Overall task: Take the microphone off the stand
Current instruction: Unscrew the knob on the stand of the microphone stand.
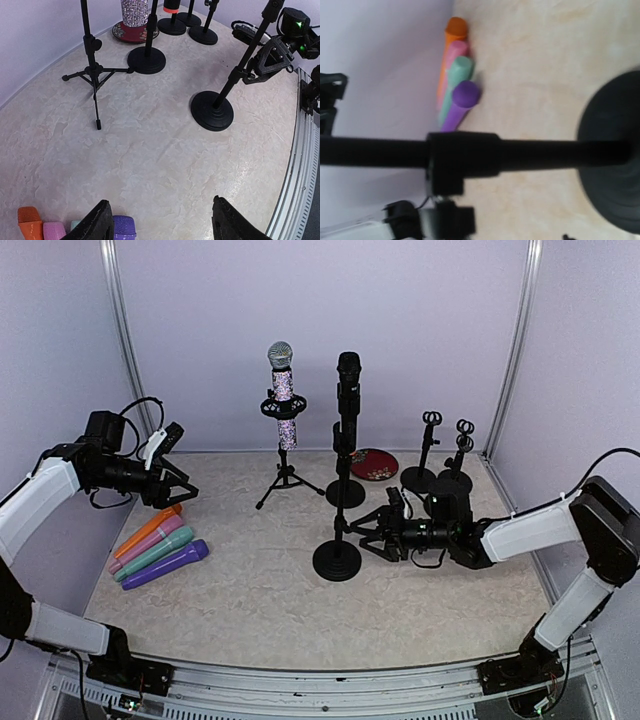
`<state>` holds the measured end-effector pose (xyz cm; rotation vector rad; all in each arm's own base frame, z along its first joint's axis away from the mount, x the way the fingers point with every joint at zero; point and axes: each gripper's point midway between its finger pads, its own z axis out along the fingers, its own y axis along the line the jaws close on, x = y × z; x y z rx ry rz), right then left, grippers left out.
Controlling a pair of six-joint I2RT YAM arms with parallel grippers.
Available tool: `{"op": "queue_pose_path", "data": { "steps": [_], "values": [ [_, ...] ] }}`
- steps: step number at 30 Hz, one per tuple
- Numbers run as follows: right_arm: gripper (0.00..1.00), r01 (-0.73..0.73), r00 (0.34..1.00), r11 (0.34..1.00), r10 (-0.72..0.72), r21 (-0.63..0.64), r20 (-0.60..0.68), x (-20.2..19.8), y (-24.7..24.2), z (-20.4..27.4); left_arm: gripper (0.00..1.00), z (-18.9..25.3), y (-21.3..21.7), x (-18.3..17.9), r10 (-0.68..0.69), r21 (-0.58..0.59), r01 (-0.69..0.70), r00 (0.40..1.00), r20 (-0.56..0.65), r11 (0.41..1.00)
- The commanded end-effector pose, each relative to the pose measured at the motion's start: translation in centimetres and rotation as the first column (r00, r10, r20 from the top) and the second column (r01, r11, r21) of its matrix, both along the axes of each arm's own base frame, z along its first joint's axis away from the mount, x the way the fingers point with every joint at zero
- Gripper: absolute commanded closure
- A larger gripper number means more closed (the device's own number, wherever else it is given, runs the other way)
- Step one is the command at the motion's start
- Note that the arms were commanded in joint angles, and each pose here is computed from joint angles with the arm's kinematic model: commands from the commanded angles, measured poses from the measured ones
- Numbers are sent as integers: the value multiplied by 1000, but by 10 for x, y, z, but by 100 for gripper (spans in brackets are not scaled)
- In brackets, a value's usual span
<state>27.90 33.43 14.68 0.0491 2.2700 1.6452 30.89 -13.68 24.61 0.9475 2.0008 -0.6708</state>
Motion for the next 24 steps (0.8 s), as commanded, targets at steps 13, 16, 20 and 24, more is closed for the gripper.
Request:
{"op": "queue_pose_path", "data": {
  "steps": [13, 16, 20, 24],
  "values": [
    [55, -72, 997, 972, 73, 224, 4, 9, 28, 31, 35, 11, -1, -3, -10, 2, 10, 999, 31, 1000],
    [66, -75, 997, 970, 77, 229, -3, 6, 29, 27, 35, 11, -2, -2, -12, 0, 12, 1000, 29, 1000],
    [83, -74, 997, 969, 78, 238, -6, 2, 28, 25, 35, 11, -2, -2, -11, -1, 11, 1000, 27, 1000],
    [90, -70, 997, 970, 73, 234, -5, 0, 26, 22, 35, 12, -2, -2, -11, 0, 11, 999, 30, 1000]
  ]
}}
